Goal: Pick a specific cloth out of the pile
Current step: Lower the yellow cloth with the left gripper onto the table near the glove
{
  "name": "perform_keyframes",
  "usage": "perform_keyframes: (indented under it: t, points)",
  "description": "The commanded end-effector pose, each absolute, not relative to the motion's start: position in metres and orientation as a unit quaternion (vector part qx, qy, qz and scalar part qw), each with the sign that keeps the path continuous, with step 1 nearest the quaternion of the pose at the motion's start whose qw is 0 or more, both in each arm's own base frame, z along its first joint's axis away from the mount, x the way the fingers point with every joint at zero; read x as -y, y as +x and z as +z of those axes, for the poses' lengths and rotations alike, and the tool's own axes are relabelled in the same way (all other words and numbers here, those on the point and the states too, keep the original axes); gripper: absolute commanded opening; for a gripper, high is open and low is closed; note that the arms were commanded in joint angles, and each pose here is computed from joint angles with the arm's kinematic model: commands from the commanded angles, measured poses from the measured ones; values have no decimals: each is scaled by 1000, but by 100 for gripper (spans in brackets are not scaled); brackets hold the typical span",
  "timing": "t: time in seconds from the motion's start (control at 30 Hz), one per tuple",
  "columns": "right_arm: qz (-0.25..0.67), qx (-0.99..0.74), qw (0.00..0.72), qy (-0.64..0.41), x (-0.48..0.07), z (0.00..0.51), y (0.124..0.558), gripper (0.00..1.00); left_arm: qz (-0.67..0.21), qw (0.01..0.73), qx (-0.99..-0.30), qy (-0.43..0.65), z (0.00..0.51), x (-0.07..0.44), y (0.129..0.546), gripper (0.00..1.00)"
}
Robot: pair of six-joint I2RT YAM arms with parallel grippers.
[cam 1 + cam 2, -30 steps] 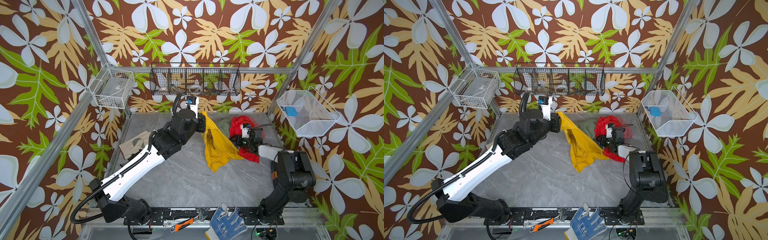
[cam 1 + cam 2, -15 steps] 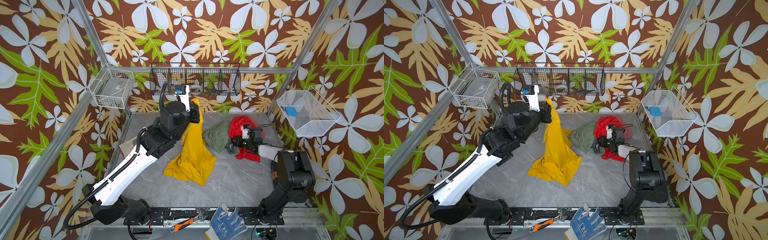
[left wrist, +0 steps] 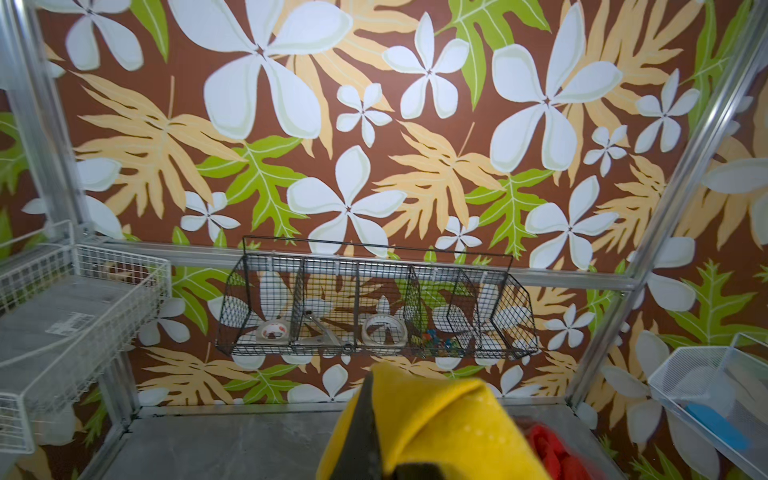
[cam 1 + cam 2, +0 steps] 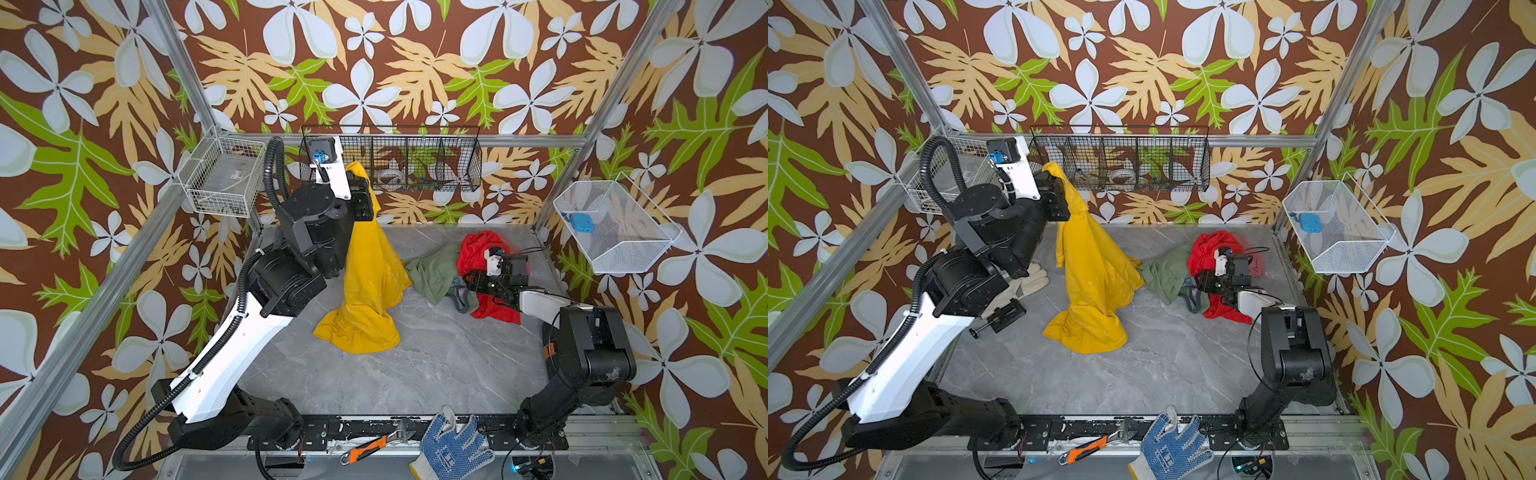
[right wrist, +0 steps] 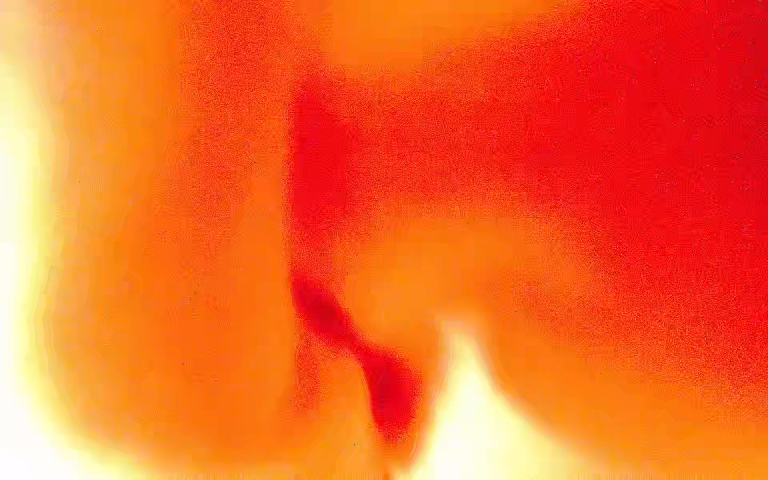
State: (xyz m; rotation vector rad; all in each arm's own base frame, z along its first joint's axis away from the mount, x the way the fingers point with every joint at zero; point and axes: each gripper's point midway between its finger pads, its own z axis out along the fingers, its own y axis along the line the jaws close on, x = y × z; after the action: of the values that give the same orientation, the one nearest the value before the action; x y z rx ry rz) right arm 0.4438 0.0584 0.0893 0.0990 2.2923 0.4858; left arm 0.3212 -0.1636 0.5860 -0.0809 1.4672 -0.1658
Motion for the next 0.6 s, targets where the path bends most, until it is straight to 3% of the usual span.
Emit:
perform_keyframes:
  t: [0.0, 0.2, 0.57]
  points:
    - [173, -899, 399, 44, -51, 97, 447, 68, -1, 749, -657, -81, 599, 128, 315, 0]
    - [165, -901, 399, 45, -49, 97, 445, 68, 59, 750, -650, -107, 609, 99, 304, 0]
    - [161, -896, 412, 41, -47, 108, 442, 71, 51, 751, -652, -92, 605, 106, 306, 0]
